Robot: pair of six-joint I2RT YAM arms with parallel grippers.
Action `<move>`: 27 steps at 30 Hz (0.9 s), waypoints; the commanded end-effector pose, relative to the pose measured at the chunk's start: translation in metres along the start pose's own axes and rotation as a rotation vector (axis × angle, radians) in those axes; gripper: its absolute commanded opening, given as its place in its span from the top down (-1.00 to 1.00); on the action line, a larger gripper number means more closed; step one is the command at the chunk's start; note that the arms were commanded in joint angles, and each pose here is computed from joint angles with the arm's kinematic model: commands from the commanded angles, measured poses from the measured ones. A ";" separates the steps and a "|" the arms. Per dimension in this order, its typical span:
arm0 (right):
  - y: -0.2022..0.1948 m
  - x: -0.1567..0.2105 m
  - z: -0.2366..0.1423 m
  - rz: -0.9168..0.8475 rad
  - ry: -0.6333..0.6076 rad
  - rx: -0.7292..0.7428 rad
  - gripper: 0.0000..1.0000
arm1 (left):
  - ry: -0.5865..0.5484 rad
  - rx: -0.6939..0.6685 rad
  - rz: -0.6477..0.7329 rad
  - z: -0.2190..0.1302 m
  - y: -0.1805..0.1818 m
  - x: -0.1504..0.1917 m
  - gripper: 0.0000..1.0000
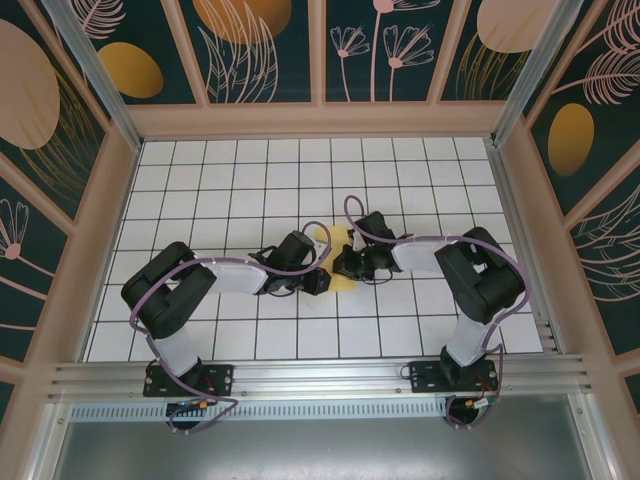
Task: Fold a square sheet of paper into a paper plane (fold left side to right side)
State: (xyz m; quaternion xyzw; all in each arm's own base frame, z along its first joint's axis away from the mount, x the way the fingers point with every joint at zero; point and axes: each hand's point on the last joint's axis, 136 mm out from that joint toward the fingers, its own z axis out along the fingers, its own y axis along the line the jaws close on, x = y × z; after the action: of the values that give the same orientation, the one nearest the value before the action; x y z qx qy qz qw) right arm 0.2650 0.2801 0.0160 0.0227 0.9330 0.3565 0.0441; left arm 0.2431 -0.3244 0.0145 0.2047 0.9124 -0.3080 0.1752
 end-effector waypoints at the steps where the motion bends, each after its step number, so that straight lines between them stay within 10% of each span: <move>1: -0.033 -0.003 0.003 0.032 -0.011 0.123 1.00 | 0.110 -0.085 -0.026 0.003 0.024 0.036 0.69; 27: -0.025 -0.065 -0.063 0.023 -0.212 0.085 1.00 | 0.084 -0.058 -0.009 0.002 0.016 0.025 0.70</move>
State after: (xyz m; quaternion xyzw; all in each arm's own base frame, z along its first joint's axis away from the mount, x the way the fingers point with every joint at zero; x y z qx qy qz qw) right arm 0.3236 0.2143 0.0295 0.0887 0.9388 0.3136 0.1118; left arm 0.2445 -0.3251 0.0149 0.2047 0.9114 -0.3088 0.1794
